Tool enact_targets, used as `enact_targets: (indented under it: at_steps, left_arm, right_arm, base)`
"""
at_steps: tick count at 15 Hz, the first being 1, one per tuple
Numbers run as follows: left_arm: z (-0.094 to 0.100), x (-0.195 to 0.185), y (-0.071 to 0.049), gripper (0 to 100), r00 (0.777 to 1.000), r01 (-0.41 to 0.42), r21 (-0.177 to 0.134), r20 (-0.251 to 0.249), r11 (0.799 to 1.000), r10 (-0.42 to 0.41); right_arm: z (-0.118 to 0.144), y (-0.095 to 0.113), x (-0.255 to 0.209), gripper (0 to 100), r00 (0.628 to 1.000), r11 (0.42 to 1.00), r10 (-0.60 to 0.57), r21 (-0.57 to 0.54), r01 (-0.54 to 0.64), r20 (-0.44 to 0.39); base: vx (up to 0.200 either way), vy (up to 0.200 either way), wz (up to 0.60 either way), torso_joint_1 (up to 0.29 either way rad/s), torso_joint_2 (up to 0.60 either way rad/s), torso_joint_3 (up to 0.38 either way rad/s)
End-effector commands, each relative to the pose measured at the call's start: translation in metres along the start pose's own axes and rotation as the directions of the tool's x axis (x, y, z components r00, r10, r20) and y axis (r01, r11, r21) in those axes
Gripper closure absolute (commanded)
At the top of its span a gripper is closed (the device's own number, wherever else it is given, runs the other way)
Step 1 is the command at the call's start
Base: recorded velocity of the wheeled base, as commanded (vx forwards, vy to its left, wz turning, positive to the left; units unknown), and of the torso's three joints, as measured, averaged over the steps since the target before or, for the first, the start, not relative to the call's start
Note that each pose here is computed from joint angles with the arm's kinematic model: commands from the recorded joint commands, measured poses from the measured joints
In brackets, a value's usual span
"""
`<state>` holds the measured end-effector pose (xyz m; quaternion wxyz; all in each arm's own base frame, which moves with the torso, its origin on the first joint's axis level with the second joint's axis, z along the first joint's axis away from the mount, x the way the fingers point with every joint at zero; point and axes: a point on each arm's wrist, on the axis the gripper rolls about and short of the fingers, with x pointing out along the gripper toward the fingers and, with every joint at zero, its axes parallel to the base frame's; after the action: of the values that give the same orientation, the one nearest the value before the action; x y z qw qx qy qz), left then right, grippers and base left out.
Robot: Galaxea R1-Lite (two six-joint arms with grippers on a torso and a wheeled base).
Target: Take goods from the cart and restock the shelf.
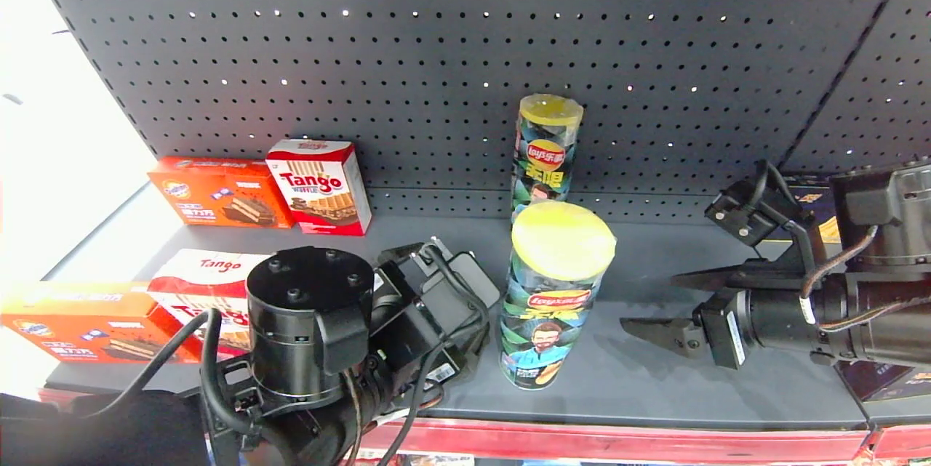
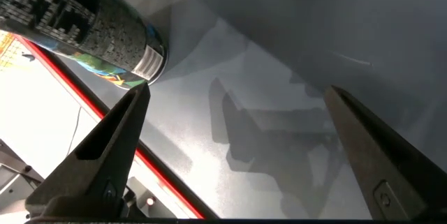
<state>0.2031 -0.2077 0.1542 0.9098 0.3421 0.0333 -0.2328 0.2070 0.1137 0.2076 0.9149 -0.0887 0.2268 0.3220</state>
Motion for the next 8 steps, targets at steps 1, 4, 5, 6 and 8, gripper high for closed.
enact_targets:
  at_steps: [1,4,5,6,8]
  left_arm:
    - [0.0,0.002,-0.0035,0,1.0,0.009,0.005,-0.003,1.0,-0.009]
    - [0.0028,0.003,-0.0074,0,1.0,0.02,0.008,0.006,1.0,-0.02]
    - [0.0035,0.0047,-0.009,0,1.0,0.023,0.009,0.006,1.0,-0.023]
    - [0.0044,0.0055,-0.0095,0,1.0,0.023,0.009,0.009,1.0,-0.023]
    - [0.0039,0.0084,-0.0114,0,1.0,0.027,0.011,0.005,1.0,-0.027]
  right_arm:
    - [0.0,-0.0001,0.0,0,1.0,1.0,0.0,0.0,0.0,0.0]
    - [0.0002,-0.0004,-0.0005,0,1.0,1.0,-0.001,0.0,0.001,0.002]
    - [0.0002,-0.0004,-0.0005,0,1.0,1.0,-0.001,0.0,0.001,0.002]
    - [0.0003,-0.0007,-0.001,0,1.0,1.0,-0.003,0.001,0.003,0.003]
    - [-0.0002,-0.001,-0.001,0,1.0,1.0,-0.004,0.002,0.004,0.002]
  base:
    - [0.0,0.0,0.0,0.0,0.0,0.0]
    - [0.0,0.0,0.0,0.0,0.0,0.0]
    - [0.0,0.0,0.0,0.0,0.0,0.0]
    - [0.0,0.0,0.0,0.0,0.0,0.0]
    - [0.0,0.0,0.0,0.0,0.0,0.0]
